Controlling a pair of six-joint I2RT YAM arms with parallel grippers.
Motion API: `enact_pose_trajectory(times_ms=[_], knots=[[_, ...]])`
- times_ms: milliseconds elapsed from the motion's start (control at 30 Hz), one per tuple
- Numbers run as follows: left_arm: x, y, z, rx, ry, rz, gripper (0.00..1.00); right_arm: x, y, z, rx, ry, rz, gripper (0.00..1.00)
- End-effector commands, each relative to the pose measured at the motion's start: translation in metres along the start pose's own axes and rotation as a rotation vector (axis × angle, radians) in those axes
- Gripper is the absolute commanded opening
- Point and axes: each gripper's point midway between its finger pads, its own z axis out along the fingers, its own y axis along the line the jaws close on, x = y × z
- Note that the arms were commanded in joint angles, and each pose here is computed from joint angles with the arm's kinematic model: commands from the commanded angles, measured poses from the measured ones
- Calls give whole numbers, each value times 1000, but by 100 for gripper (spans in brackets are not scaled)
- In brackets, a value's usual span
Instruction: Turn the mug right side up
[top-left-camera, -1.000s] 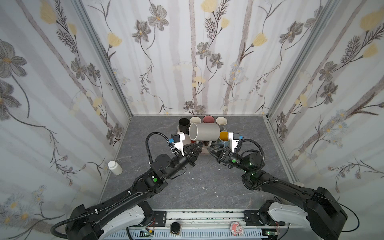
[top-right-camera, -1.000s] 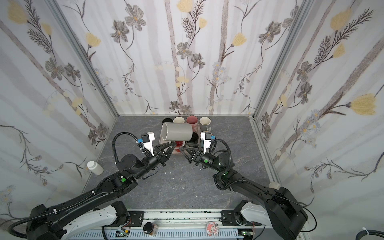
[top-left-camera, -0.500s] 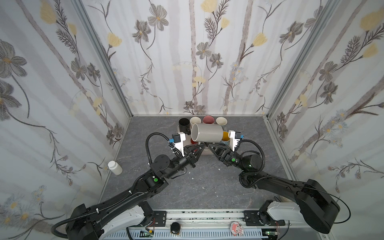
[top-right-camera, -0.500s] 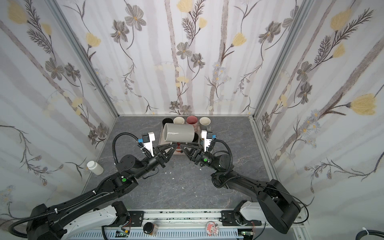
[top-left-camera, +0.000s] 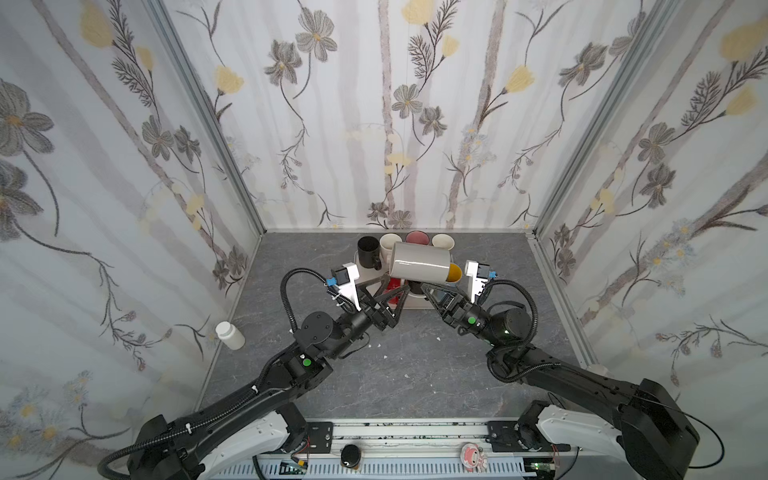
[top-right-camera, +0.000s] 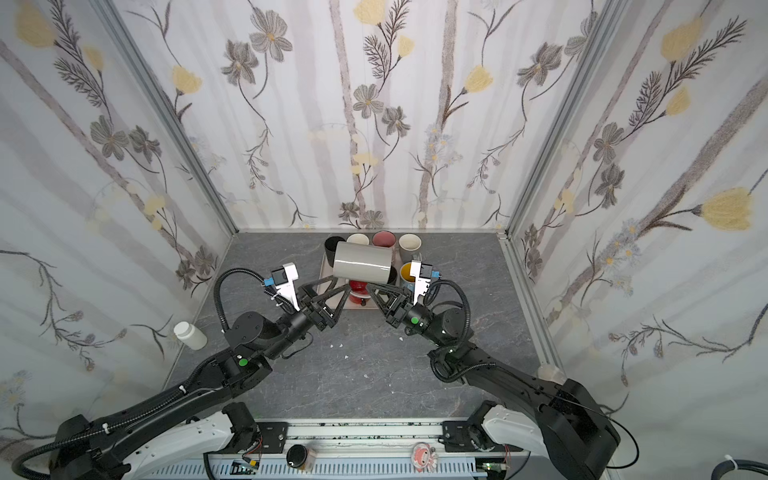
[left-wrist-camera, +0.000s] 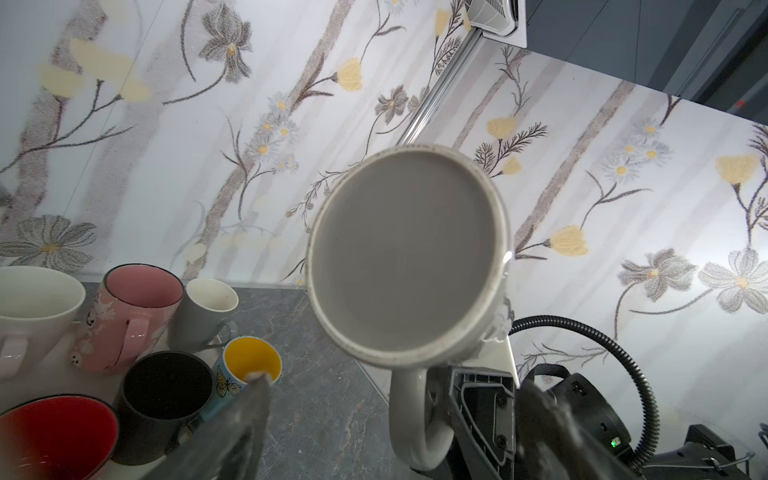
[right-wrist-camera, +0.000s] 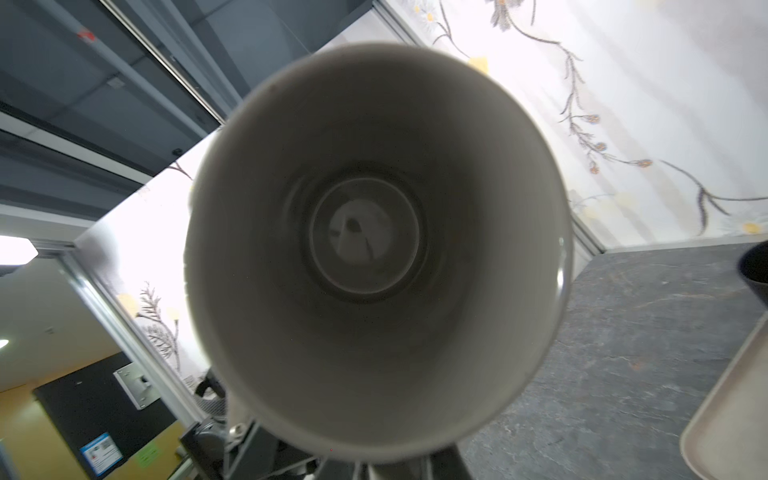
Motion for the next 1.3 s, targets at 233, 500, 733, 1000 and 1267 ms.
enact_pose_trajectory(times_ms=[233, 500, 733, 1000, 1267], knots=[[-35, 60, -40, -385, -152, 77, 100, -7, -87, 6, 651, 126, -223, 0], [-62, 68, -67, -506, -222, 161, 100, 57, -131, 45, 893, 461, -455, 0], [-79, 63, -90, -508, -284, 180, 100, 111, -174, 82, 937, 683, -515, 0], [-83, 61, -100, -509, -293, 187, 100, 138, -220, 96, 1030, 824, -584, 0], [-81, 61, -104, -500, -292, 195, 100, 150, -248, 94, 1091, 898, -624, 0]])
